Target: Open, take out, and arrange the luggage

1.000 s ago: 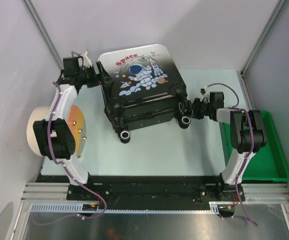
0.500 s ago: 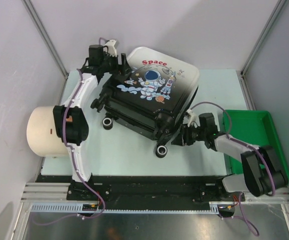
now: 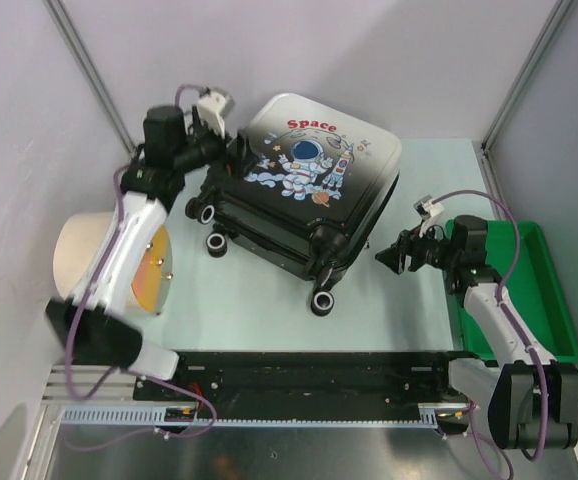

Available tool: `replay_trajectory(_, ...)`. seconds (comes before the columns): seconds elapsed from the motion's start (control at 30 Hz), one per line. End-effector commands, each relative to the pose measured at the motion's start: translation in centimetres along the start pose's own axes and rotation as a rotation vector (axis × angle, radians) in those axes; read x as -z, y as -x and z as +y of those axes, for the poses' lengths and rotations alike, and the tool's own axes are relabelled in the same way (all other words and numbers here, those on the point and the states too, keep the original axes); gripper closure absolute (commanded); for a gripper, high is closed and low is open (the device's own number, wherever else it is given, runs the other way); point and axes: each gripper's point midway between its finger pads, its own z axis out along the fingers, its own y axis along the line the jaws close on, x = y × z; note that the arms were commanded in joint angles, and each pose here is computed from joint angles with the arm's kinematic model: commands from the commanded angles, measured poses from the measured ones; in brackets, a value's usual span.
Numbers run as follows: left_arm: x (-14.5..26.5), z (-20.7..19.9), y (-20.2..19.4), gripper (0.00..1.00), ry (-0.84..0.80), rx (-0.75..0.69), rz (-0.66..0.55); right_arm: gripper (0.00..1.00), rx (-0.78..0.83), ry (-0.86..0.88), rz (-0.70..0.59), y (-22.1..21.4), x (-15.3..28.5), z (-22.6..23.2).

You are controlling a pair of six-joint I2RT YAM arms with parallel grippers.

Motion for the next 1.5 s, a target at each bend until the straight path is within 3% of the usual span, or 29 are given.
replay_trajectory(0.0,5.1,-10.3,-3.5,0.00,-0.176,-0.166,0.031,0.33,0.178,0.072,-0.032,3.1,-0.8,1.1)
replay_trajectory(0.1,6.9,-12.6,-6.7,0.00,-0.215,-0.097,0.092,0.35,0.216,0.134,-0.005,2.8,-2.5,3.6)
replay_trajectory(0.23,7.4,-11.8,-11.2,0.00,-0.183,-0.037,0.251,0.37,0.275,0.193,0.011,2.1,-4.9,6.5)
replay_trajectory(0.43,4.3,-9.2,-14.6,0.03,-0.104,-0.018,0.389,0.37,0.317,0.273,-0.021,2.4,-9.3,10.7)
replay_trajectory(0.6,1.0,-4.0,-9.0,0.00,-0.022,0.043,0.315,0.37,0.360,0.292,-0.107,6.1,-12.8,13.6)
replay_trajectory(0.77,3.1,-2.6,-3.5,0.00,0.014,-0.058,0.225,0.34,0.381,0.257,-0.138,8.9,-11.3,14.0)
replay_trajectory(0.93,7.4,-5.4,-2.6,0.00,-0.032,-0.087,0.157,0.09,0.365,0.151,-0.097,9.4,-6.5,11.8)
replay_trajectory(1.13,9.8,-8.8,-4.8,0.00,-0.142,-0.057,0.152,0.07,0.248,0.207,0.021,6.6,-4.1,7.3)
replay_trajectory(1.3,9.4,-10.2,-7.7,0.00,-0.116,-0.076,0.221,0.15,0.208,-0.091,0.104,4.5,-6.1,0.7)
replay_trajectory(1.4,9.3,-10.3,-9.1,0.00,-0.105,-0.025,0.247,0.19,0.229,-0.171,0.090,3.4,-6.7,0.9)
replay_trajectory(1.47,9.2,-10.4,-10.0,0.01,-0.099,0.004,0.263,0.18,0.295,-0.172,-0.001,4.7,-6.8,2.1)
